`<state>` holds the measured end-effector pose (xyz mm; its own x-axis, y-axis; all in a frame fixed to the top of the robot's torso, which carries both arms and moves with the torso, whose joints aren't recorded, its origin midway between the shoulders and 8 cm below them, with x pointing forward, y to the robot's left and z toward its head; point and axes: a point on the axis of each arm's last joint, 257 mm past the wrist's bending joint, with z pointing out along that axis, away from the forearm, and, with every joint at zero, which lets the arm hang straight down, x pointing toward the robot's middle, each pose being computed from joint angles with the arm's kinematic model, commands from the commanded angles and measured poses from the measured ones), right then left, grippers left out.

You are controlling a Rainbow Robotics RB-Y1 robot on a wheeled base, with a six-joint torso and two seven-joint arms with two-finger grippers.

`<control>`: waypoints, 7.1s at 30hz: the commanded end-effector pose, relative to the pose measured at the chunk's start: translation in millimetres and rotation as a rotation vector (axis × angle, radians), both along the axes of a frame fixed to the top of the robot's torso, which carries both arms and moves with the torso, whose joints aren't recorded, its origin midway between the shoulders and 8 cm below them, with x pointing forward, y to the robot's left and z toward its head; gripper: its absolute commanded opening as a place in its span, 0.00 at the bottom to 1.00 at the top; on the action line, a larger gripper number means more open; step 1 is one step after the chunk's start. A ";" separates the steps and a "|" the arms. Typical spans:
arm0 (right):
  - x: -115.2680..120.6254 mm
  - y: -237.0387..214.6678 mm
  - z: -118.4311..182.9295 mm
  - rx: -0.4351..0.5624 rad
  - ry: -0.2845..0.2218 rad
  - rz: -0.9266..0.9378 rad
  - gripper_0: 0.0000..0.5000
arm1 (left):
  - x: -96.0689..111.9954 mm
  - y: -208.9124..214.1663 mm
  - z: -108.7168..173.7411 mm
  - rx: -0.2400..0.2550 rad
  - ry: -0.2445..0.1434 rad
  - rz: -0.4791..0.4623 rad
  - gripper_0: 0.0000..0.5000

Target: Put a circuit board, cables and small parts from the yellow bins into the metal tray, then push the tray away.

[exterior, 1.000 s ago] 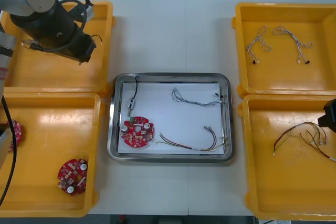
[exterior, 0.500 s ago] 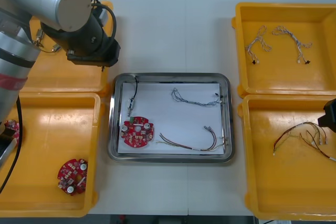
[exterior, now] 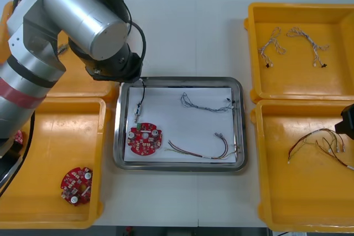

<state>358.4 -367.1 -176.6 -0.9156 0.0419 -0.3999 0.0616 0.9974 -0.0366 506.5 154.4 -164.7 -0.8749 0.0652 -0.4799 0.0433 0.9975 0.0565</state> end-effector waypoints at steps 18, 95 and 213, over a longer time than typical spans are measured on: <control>-1.3 -4.1 2.3 0.011 -0.011 -0.019 1.00 | -8.1 -68.4 -12.0 -0.053 -0.096 0.030 0.00; -1.3 -4.1 2.3 0.011 -0.011 -0.019 1.00 | -24.4 -87.4 -98.5 -0.056 -0.052 -0.016 0.50; 24.8 337.4 -38.0 -0.267 -0.104 1.252 1.00 | -22.3 195.0 59.4 0.029 -0.019 -0.056 1.00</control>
